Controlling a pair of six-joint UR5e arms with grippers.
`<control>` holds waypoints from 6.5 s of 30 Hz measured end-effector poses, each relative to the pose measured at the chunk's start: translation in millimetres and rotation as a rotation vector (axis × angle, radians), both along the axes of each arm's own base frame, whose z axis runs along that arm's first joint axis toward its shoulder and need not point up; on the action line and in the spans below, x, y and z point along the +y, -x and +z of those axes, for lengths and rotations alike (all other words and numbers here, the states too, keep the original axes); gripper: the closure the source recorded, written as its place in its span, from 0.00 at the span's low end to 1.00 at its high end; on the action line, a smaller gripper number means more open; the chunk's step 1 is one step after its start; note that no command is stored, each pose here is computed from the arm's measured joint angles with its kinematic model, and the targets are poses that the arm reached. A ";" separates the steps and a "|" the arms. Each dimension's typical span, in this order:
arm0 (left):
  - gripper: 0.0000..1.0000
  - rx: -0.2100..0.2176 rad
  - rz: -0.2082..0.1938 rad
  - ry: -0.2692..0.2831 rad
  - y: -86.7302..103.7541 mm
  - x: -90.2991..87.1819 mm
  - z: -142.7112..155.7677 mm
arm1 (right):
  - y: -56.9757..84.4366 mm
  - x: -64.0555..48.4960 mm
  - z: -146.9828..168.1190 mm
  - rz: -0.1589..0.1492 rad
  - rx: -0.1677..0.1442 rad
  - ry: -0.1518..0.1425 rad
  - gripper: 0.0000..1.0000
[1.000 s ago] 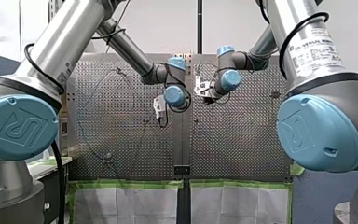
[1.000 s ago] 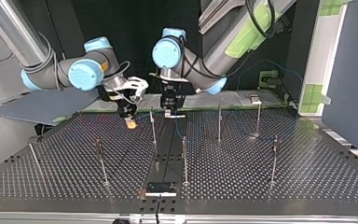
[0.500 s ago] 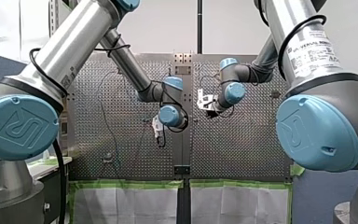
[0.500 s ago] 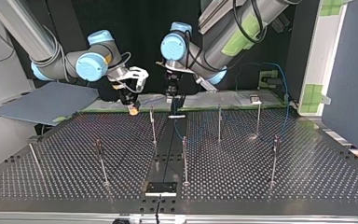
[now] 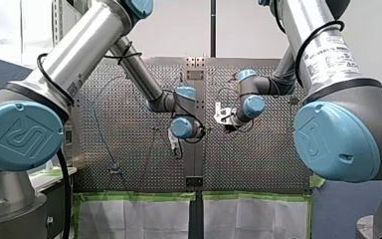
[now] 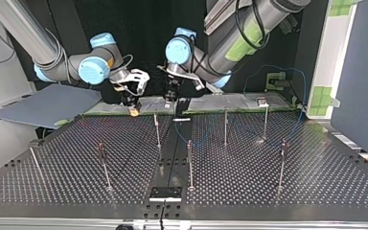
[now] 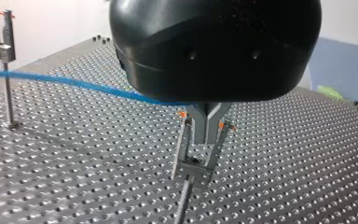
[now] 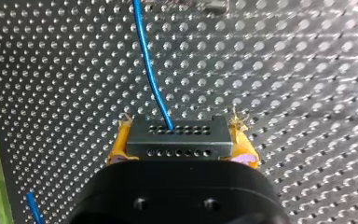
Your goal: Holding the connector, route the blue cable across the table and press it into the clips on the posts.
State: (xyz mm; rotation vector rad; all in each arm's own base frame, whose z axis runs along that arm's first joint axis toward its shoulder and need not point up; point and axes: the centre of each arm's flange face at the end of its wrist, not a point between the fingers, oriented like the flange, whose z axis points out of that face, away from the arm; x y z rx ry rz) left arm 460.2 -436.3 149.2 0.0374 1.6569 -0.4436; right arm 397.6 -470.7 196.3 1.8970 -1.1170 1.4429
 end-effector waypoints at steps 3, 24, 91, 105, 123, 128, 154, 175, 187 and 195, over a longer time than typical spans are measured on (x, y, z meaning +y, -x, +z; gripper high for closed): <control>1.00 0.002 -0.003 0.001 -7.8 -3.7 -5.9 | 2.3 -4.4 -5.4 -0.004 -0.002 0.001 1.00; 1.00 -0.013 0.046 0.014 -79.8 3.5 -3.1 | 17.3 -34.8 -1.6 0.009 -0.077 0.046 1.00; 0.00 0.056 0.051 -0.258 25.4 -55.4 74.3 | 86.2 -101.1 17.9 -0.089 -0.106 0.068 1.00; 0.00 0.018 0.018 -0.185 68.6 -115.6 77.5 | 94.9 -101.3 38.4 -0.099 -0.110 0.088 1.00; 0.00 0.061 0.066 -0.173 37.1 -146.4 31.2 | 94.2 -94.2 46.0 -0.091 -0.089 0.094 1.00; 0.00 0.046 0.093 -0.142 26.0 -155.0 20.4 | 94.2 -94.0 45.6 -0.091 -0.087 0.096 1.00; 0.00 0.000 0.187 -0.053 -38.4 -163.0 6.3 | 91.2 -93.1 45.2 -0.085 -0.085 0.099 1.00; 0.00 -0.046 0.227 0.012 -48.3 -169.1 5.4 | 87.7 -91.8 45.6 -0.052 -0.098 0.099 1.00; 0.00 -0.058 0.231 0.031 -65.1 -166.8 20.6 | 87.1 -91.6 45.6 -0.046 -0.100 0.099 1.00; 0.32 -0.041 0.228 0.040 -64.4 -166.8 22.3 | 87.0 -91.5 45.5 -0.046 -0.100 0.099 1.00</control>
